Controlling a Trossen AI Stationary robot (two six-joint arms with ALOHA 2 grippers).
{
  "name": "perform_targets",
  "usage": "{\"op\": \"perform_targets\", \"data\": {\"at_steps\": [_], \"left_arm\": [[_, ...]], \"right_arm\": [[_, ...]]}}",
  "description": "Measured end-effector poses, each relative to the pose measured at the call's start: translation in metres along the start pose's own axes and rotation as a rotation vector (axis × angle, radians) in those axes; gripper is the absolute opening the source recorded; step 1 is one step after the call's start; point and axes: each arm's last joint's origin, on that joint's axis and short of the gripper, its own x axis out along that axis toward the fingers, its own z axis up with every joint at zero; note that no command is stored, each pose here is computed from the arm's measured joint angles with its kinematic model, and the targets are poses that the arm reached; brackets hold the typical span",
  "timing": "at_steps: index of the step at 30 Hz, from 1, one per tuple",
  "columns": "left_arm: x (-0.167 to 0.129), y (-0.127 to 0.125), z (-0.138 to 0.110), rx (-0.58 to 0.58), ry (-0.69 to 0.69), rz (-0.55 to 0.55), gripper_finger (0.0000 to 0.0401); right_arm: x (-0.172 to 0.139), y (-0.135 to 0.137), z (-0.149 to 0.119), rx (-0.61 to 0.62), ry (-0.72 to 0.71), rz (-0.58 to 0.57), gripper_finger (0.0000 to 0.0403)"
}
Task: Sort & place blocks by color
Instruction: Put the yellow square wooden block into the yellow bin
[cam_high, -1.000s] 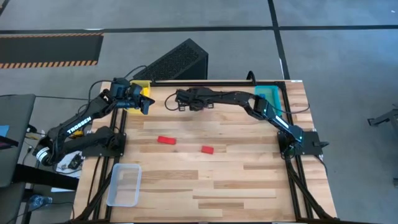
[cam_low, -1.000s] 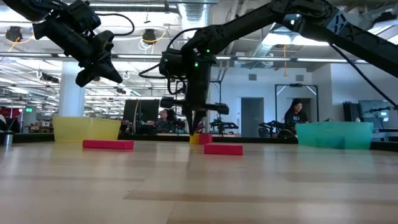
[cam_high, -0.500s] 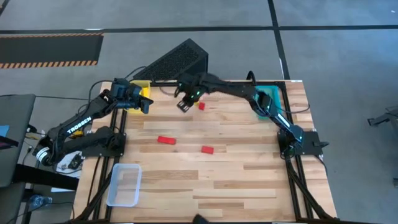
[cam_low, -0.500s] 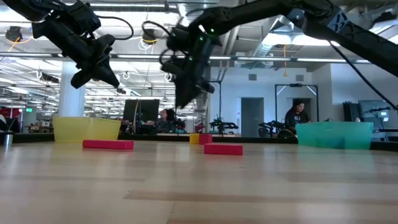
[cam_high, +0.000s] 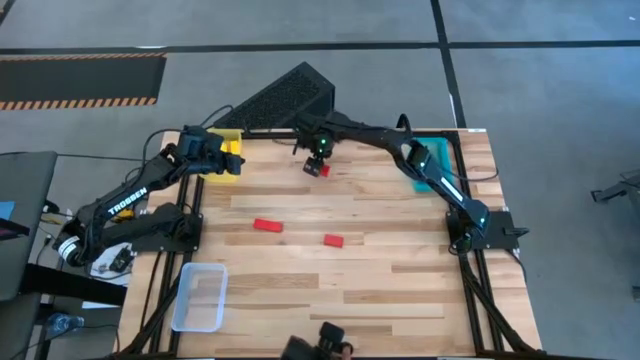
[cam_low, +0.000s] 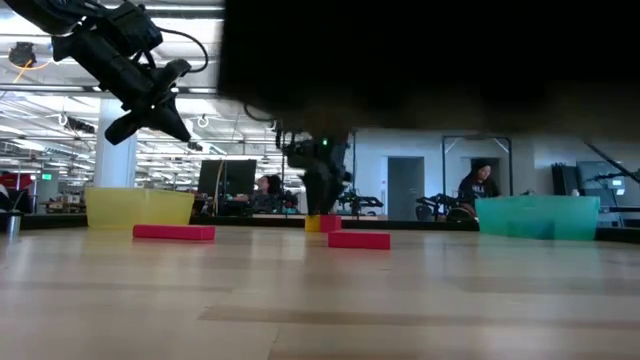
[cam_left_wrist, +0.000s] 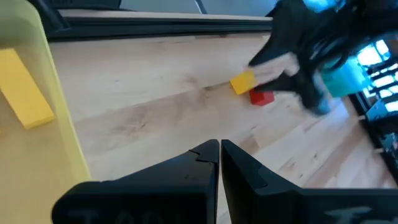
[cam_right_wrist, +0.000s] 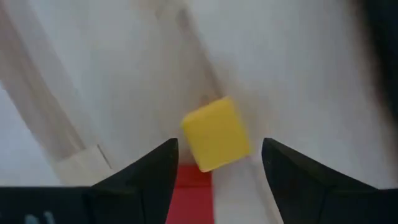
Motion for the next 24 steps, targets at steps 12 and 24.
{"op": "perform_targets", "data": {"at_steps": [12,24], "left_arm": [[0.000,0.002,0.001,-0.121,-0.040,0.060,0.0002],[-0.001,-0.009,0.015,-0.035,-0.201,-0.022,0.0005]], "right_arm": [[0.006,-0.012,0.000,-0.091,-0.012,0.076,0.0192],[-0.017,0.006,0.004,-0.151,-0.049,-0.041,0.0078]]}}
